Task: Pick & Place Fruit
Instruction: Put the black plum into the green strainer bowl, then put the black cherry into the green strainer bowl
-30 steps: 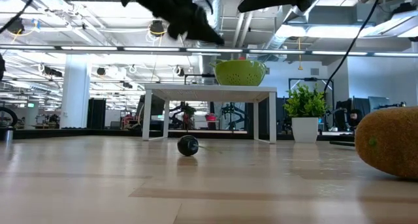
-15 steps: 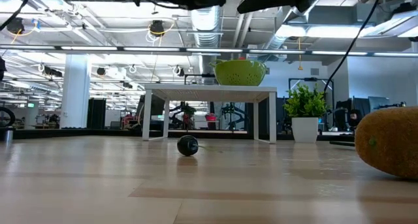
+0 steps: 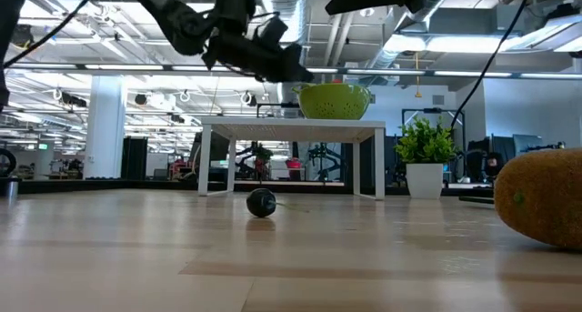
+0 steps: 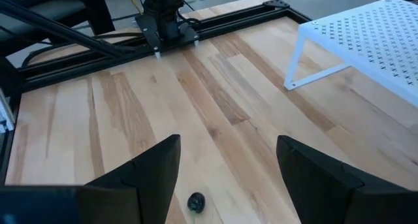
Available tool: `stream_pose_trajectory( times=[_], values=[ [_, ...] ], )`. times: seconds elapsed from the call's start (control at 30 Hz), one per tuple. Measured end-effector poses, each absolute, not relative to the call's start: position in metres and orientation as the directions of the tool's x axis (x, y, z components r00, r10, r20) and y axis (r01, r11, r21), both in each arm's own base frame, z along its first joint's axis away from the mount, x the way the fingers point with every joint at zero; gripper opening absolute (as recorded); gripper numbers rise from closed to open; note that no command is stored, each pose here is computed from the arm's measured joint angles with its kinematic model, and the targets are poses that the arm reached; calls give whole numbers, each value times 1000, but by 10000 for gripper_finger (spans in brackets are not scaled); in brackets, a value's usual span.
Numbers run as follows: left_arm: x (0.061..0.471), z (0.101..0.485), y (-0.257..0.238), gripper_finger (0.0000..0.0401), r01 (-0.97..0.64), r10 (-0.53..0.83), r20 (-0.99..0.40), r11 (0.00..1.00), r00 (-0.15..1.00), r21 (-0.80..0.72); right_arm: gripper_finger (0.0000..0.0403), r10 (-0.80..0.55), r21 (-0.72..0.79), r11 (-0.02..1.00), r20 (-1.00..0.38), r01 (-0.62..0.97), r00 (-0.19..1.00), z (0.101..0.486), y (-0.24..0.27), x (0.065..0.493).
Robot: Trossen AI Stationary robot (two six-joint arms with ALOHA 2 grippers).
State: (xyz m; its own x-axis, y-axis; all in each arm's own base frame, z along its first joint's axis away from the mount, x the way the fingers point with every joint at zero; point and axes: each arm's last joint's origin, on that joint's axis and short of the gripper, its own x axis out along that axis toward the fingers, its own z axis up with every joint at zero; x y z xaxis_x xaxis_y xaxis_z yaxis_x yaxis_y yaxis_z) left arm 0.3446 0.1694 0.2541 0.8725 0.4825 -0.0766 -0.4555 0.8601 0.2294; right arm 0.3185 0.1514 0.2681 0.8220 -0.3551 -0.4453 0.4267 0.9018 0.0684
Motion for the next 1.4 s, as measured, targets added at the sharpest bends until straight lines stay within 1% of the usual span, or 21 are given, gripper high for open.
stream_pose_trajectory(
  times=[0.1, 0.37, 0.67, 0.77, 1.0, 1.13, 1.27, 1.4],
  values=[
    [345, 249, 174, 58, -463, 492, -90, 857, 866, 225, 248, -355, 64, 903, -445, 424, 822, 268, 151, 318],
    [345, 249, 174, 58, -459, 486, -87, 861, 869, 220, 248, -356, 64, 903, -445, 425, 822, 268, 151, 319],
    [347, 248, 170, 62, -421, 448, -91, 881, 889, 216, 248, -355, 64, 903, -445, 425, 822, 268, 151, 319],
    [347, 248, 170, 76, -421, 448, -92, 881, 889, 217, 248, -355, 65, 903, -445, 425, 822, 268, 151, 318],
    [347, 248, 170, 125, -421, 448, -92, 880, 889, 218, 248, -355, 65, 903, -445, 425, 822, 268, 151, 318],
    [348, 249, 165, 142, -413, 440, -96, 884, 893, 218, 248, -355, 65, 903, -445, 425, 822, 268, 151, 318],
    [348, 264, 146, 144, -354, 380, -91, 910, 921, 216, 248, -353, 67, 903, -445, 424, 823, 268, 152, 318],
    [339, 281, 118, 139, -213, 260, -169, 944, 951, 253, 248, -339, 68, 910, -446, 409, 828, 268, 157, 316]
  ],
)
